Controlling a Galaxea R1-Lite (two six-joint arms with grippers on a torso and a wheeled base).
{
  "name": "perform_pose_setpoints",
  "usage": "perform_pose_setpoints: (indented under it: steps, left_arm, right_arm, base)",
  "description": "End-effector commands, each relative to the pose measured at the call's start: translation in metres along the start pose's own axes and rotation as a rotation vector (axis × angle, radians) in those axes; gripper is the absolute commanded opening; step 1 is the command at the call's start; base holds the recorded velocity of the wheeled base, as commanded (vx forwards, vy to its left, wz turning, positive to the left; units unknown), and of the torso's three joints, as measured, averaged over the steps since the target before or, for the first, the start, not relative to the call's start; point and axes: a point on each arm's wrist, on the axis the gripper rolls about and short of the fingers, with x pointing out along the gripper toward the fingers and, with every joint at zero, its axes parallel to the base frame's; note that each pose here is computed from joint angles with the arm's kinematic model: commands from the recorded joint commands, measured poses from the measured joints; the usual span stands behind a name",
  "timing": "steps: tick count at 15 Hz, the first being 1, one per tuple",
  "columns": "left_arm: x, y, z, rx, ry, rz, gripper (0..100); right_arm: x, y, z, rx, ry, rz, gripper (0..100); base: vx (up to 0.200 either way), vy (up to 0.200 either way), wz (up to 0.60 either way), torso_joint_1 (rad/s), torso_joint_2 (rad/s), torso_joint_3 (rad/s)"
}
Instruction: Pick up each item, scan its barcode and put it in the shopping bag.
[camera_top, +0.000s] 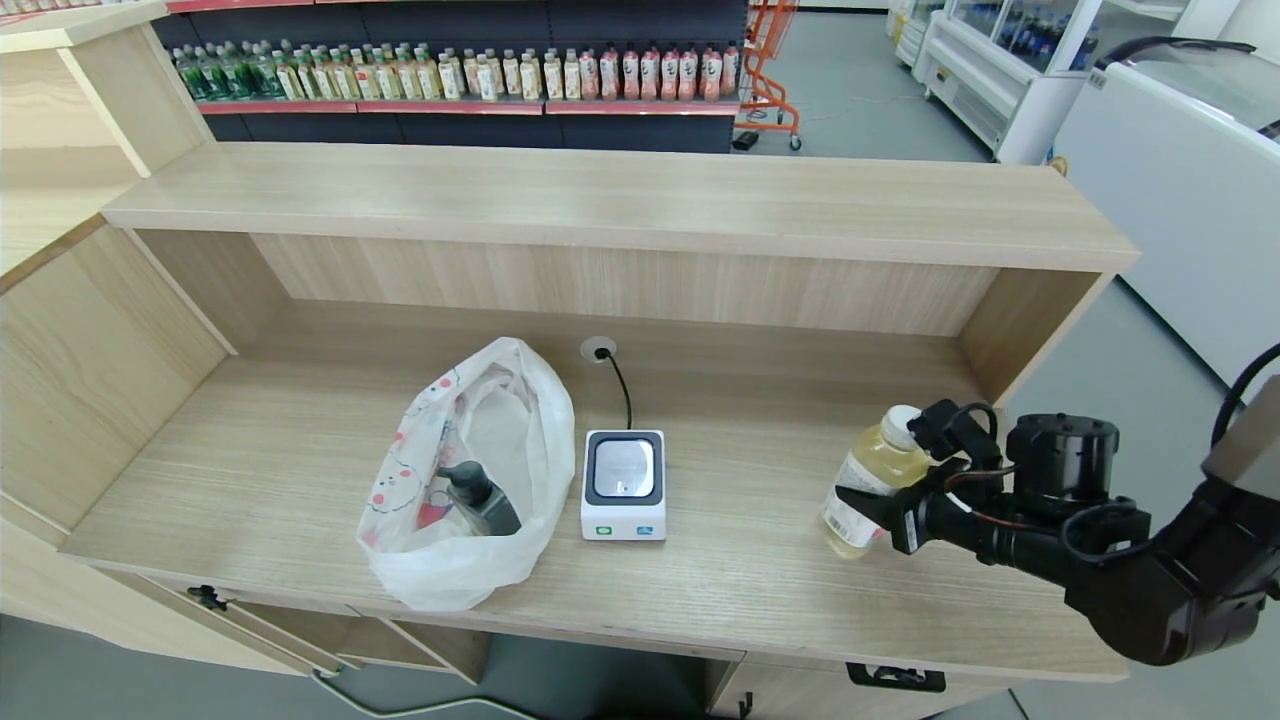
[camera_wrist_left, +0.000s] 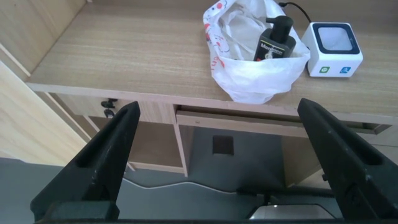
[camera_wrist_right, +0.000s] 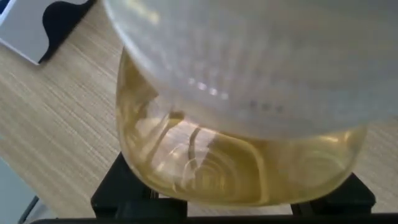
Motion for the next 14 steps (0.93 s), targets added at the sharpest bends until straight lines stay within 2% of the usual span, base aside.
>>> perform_pose_setpoints:
  steps: [1,4,6,8,14]
  left_arm:
    - [0.0,0.0,0.0,0.0,0.0,0.0,100]
    - [0.0,0.0,0.0,0.0,0.0,0.0,100]
    - [0.0,0.0,0.0,0.0,0.0,0.0,100]
    - [0.0,0.0,0.0,0.0,0.0,0.0,100]
    - [0.0,0.0,0.0,0.0,0.0,0.0,100]
  right_arm:
    - [-0.028,-0.001,0.03,-0.026,-0.058,-0.009,0]
    - [-0.053,0.011,0.057,0.043,-0.129,0.131,0]
    - [-0.065,0.024,0.064,0.068,-0.164,0.304,0]
    - [-0.068,0.039,0.069,0.072,-0.172,0.417,0]
    - [-0.077,0.088,0.084,0.055,-0.178,0.609,0]
  base:
    - [0.0,0.0,0.0,0.0,0.0,0.0]
    - [0.0,0.0,0.0,0.0,0.0,0.0]
    - [0.0,0.0,0.0,0.0,0.0,0.0]
    - [0.0,0.0,0.0,0.0,0.0,0.0]
    - [0.0,0.0,0.0,0.0,0.0,0.0]
